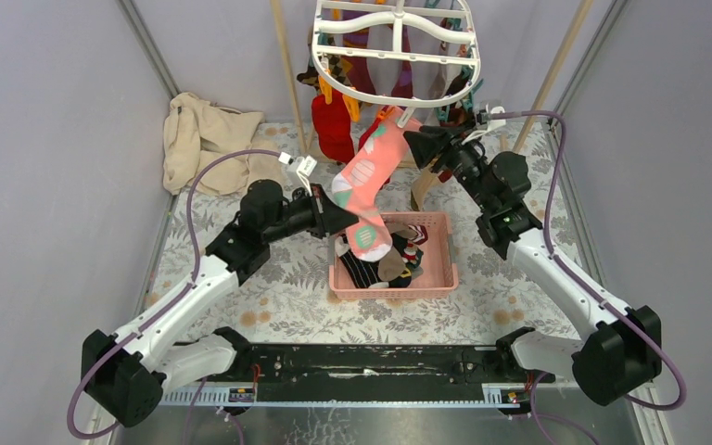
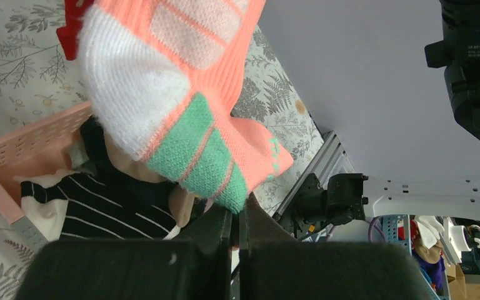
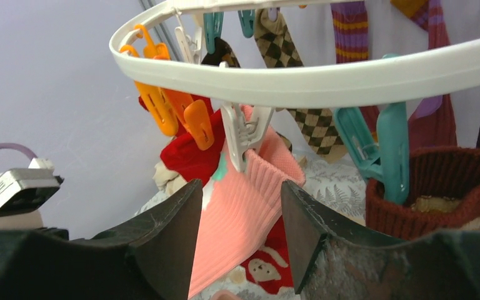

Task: Remove the socks clipped to the hanger
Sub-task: Remove the sock from the hanger.

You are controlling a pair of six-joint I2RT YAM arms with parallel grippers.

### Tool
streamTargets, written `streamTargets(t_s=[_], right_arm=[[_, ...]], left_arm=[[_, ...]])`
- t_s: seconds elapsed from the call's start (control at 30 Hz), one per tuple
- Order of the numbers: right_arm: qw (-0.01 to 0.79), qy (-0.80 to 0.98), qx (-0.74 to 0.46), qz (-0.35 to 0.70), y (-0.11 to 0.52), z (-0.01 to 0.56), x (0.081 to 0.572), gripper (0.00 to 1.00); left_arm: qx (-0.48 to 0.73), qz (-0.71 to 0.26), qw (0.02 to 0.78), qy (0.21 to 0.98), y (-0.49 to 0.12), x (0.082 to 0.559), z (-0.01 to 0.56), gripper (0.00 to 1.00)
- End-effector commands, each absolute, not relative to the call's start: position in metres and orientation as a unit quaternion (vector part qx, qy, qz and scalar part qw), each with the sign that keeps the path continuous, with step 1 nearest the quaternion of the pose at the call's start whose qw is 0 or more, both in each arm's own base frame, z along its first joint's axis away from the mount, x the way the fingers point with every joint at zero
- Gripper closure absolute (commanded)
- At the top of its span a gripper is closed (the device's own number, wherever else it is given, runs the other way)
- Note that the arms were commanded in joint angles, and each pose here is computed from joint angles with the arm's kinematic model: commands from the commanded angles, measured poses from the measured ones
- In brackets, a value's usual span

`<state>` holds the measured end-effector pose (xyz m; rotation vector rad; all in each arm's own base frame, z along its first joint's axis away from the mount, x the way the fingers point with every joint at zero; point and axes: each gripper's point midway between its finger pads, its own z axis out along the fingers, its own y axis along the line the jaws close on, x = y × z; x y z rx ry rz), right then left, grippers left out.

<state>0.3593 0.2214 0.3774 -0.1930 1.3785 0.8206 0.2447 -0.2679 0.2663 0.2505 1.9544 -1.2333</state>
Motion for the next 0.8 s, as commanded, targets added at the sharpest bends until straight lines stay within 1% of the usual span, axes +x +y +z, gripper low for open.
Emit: streamTargets(t_s=[0.0, 0.47, 0.77], right_arm=[[0.742, 0.557, -0.082, 0.363, 0.217, 0.413, 0.363, 0.43], [0.745, 0.541, -0.073, 0.383, 0.228, 0.422, 0.381, 0.40], [0.743, 0.511, -0.063, 0.428, 0.234, 0.432, 0.382, 0.39]], left_arm=[[0.107, -0.486, 0.386, 0.776, -0.261, 0.234, 0.260, 1.00], [0.105, -0.484, 0.364, 0.789, -0.261, 0.232, 0.241, 1.00], [0.109, -0.485, 0.354, 0.792, -0.265, 0.236, 0.236, 1.00]])
